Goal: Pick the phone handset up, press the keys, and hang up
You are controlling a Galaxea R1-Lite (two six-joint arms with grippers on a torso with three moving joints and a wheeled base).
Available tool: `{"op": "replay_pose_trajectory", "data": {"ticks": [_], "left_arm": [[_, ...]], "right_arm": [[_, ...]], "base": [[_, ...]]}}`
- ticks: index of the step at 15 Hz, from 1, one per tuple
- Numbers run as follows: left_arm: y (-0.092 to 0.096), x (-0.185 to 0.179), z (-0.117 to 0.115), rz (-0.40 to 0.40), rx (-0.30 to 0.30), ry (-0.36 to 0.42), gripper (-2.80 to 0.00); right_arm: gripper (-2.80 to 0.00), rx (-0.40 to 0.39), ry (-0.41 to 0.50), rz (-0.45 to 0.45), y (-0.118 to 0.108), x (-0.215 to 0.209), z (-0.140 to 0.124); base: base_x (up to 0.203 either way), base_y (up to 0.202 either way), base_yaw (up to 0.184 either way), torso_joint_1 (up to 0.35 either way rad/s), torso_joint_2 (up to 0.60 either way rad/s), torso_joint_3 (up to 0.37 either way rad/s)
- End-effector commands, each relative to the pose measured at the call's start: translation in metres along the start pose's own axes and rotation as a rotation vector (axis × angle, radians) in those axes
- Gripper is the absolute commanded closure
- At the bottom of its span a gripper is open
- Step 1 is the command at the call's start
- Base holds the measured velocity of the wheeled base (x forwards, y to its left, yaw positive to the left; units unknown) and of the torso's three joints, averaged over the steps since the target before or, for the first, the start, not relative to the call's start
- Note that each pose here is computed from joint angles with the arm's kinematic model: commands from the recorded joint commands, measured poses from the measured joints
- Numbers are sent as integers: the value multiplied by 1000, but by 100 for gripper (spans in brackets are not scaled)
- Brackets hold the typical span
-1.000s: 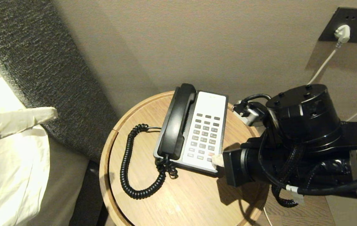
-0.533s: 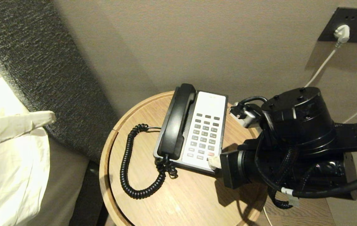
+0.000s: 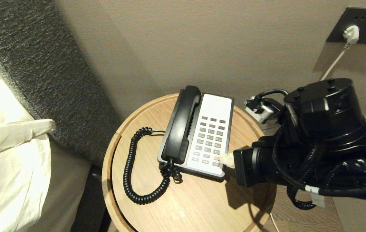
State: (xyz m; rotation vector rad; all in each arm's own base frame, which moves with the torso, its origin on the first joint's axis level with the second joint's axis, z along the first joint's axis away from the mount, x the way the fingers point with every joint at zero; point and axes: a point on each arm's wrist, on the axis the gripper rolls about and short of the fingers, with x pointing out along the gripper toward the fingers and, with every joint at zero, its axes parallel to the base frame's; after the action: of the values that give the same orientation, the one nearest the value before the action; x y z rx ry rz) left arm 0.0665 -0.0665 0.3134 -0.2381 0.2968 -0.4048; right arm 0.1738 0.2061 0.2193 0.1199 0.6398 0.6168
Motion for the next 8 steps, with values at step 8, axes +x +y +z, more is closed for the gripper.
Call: {"op": "replay_pose_trajectory", "data": {"ticks": [8], "left_arm": [[38,-9,-21,288,-119,-47,0]], "right_arm": [[0,55,-177,-7,-11,-56,17]], "base": [[0,0,0,0,0,0]]}}
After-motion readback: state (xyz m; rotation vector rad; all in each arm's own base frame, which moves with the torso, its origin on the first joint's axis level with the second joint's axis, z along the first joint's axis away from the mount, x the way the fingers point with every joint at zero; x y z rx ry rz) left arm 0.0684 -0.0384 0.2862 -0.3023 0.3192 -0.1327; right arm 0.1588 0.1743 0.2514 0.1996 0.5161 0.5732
